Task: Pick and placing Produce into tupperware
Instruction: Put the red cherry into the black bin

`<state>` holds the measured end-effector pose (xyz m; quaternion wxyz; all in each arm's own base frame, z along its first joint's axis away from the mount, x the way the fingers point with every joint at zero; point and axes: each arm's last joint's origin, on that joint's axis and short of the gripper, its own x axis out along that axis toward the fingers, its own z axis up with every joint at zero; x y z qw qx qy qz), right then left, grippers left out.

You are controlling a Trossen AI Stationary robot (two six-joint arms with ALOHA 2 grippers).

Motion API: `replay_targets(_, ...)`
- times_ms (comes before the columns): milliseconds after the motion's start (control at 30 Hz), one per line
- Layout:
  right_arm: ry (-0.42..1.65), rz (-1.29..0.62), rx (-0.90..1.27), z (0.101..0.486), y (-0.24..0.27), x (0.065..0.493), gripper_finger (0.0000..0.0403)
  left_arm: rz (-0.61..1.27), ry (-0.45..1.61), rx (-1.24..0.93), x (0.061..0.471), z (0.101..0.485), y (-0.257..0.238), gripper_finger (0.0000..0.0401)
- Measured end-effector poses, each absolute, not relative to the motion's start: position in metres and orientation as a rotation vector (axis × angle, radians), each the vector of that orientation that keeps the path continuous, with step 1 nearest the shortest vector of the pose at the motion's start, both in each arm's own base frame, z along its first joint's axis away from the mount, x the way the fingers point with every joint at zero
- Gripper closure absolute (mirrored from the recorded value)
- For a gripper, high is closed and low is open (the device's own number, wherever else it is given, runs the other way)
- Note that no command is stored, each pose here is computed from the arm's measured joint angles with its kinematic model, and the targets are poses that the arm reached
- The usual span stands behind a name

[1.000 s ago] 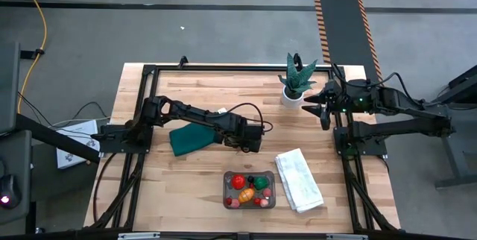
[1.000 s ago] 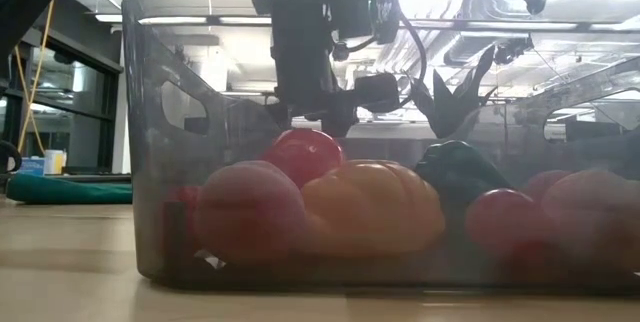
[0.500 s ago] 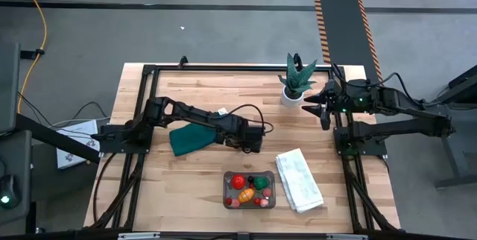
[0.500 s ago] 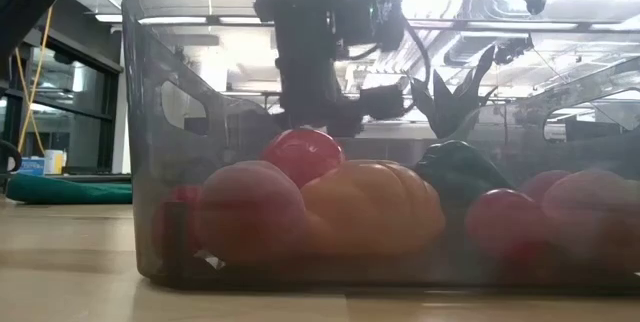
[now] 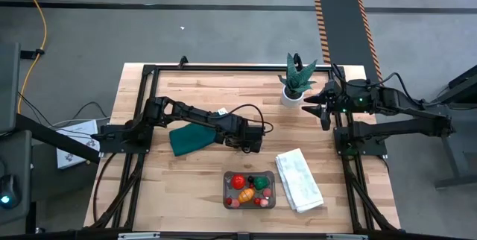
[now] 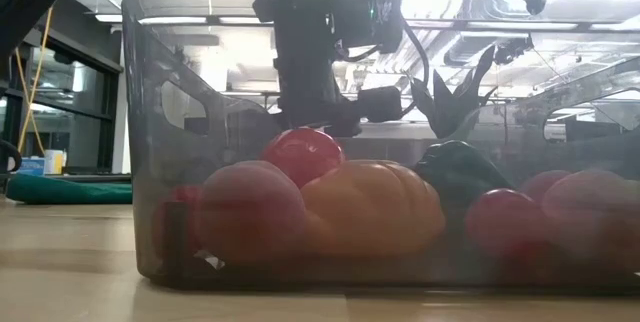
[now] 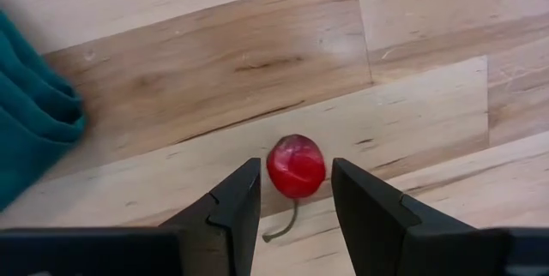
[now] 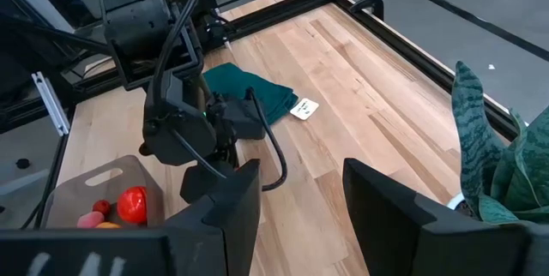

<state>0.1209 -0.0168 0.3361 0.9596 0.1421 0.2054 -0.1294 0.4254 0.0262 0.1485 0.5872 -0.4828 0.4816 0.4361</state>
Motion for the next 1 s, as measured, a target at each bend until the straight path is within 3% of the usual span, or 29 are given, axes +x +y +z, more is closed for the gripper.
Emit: replay_targets(1000,0.416,-0.263,0.291,0.3360,-0.0168,0.1209,0.0247,1.027,1.116,-1.112,0.4250,0.1485,0.0269,0.0273)
